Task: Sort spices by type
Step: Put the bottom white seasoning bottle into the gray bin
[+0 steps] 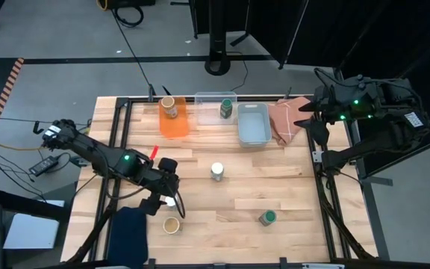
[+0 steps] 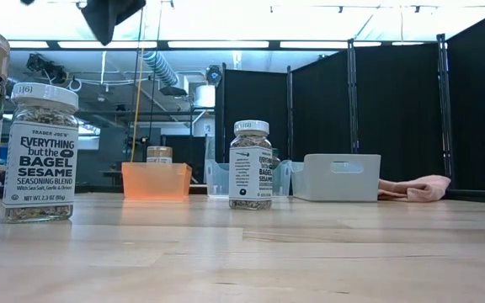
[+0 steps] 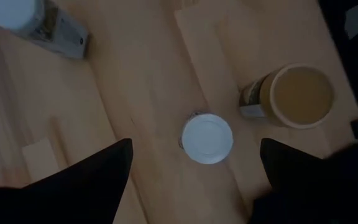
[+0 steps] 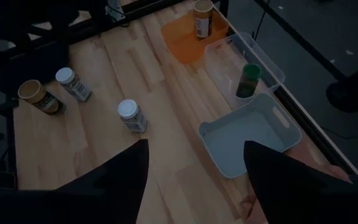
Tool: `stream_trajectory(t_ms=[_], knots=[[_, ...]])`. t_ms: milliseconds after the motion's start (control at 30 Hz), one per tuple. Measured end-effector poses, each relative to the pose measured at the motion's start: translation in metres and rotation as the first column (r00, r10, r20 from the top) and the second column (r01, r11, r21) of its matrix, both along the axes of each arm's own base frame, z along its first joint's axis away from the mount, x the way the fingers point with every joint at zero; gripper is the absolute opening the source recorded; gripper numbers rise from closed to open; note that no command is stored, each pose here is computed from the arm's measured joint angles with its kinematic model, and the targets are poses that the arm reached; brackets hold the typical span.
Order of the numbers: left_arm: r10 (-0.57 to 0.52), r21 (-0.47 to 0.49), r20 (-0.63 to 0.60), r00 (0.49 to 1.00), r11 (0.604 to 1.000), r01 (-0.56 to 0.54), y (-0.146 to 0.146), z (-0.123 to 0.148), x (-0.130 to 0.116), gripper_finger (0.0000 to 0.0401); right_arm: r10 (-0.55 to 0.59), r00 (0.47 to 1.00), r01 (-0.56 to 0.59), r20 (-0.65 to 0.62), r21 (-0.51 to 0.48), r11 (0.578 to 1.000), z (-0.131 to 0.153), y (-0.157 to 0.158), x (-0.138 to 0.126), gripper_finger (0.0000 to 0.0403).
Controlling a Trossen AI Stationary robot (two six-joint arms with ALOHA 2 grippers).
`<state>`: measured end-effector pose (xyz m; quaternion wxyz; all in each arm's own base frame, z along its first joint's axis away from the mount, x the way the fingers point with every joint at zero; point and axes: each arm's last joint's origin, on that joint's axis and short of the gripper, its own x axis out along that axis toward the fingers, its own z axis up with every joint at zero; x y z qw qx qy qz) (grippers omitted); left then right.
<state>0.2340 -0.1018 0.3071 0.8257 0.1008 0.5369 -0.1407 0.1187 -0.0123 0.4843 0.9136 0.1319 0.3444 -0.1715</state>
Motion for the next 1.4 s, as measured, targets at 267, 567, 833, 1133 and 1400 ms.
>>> stream_trajectory(t_ms=[267,567,833,1133,1400], knots=[[-0.014,0.001,-0.016,1.000,1.000,0.014,-0.002,-0.030,0.000,0.0360,-0.003,1.000,0.003,0.001,0.004,1.000,0.000,0.000,0.000,0.0268],[-0.045,-0.034,-0.021,0.999,0.998,0.044,-0.003,-0.056,0.000,0.0360,-0.004,1.000,0.004,0.002,0.004,1.000,0.000,0.000,0.000,0.0268],[-0.062,-0.076,0.029,0.998,0.995,0.065,-0.005,-0.076,0.001,0.0360,-0.009,1.000,0.009,0.003,0.010,1.000,0.000,0.000,0.000,0.0269],[-0.063,-0.070,0.006,0.998,0.996,0.064,-0.002,-0.102,-0.006,0.0360,-0.009,1.000,0.009,0.003,0.010,1.000,0.000,0.000,0.000,0.0270],[-0.062,-0.071,0.009,0.998,0.996,0.062,0.000,-0.112,-0.008,0.0360,-0.009,1.000,0.009,0.003,0.010,1.000,0.000,0.000,0.000,0.0266]])
